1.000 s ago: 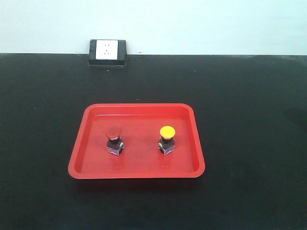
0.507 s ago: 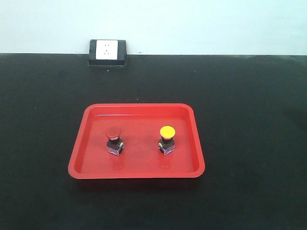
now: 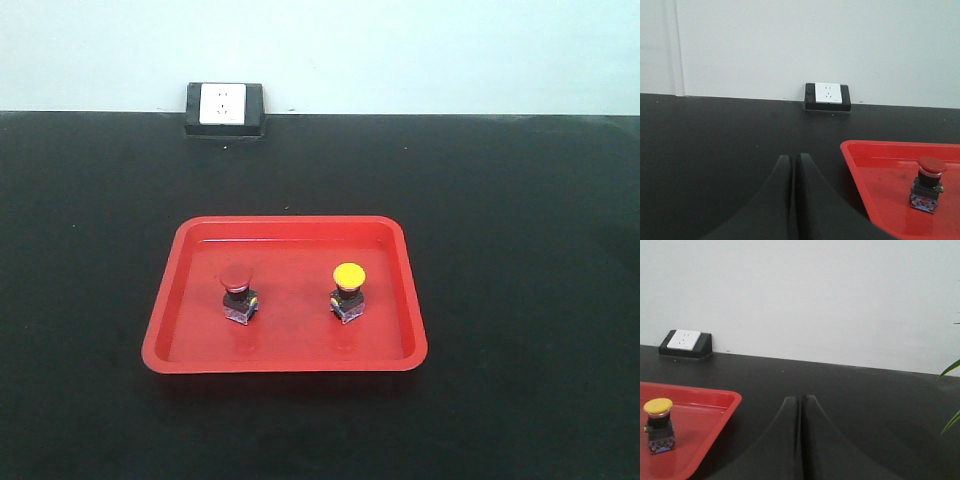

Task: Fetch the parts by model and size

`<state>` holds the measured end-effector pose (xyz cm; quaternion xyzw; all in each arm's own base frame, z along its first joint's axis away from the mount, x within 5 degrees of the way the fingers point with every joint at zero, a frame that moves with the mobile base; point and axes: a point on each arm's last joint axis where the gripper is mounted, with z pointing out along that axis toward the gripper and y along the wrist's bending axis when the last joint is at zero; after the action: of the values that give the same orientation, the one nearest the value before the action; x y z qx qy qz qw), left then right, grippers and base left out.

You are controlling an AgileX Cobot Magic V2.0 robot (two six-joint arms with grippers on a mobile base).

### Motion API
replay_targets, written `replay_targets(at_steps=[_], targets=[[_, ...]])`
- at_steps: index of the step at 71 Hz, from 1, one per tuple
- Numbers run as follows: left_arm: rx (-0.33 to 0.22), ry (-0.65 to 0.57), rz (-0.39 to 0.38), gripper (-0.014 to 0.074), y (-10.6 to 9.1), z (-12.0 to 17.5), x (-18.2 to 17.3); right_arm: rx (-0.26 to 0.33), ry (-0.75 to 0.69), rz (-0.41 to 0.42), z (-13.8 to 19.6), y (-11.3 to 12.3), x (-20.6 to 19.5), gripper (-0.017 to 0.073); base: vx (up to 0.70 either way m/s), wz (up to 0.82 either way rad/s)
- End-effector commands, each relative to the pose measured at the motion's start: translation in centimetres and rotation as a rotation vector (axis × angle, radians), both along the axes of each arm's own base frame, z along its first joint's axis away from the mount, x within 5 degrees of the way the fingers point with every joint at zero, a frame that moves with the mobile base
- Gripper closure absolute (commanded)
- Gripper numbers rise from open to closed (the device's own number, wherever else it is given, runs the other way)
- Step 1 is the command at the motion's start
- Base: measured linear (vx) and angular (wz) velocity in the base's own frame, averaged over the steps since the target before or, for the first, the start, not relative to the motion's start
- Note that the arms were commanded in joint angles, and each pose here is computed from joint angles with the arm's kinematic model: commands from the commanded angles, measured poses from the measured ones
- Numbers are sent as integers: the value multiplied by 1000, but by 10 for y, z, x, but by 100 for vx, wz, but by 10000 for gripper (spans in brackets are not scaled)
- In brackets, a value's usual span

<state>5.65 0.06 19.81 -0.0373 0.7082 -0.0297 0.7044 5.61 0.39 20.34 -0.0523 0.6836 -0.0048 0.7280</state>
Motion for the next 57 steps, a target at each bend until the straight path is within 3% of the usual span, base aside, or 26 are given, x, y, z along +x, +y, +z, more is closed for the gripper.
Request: replay_targets(at_steps=[1, 16, 57], targets=[[-7, -95, -8, 600, 0, 8, -1, 34, -82, -5, 5, -1, -1, 569, 0, 0], [-7, -95, -8, 600, 0, 8, -1, 93, -77, 2, 5, -1, -1, 569, 0, 0], [-7, -95, -8, 600, 0, 8, -1, 39, -80, 3, 5, 0, -1, 569, 0, 0]])
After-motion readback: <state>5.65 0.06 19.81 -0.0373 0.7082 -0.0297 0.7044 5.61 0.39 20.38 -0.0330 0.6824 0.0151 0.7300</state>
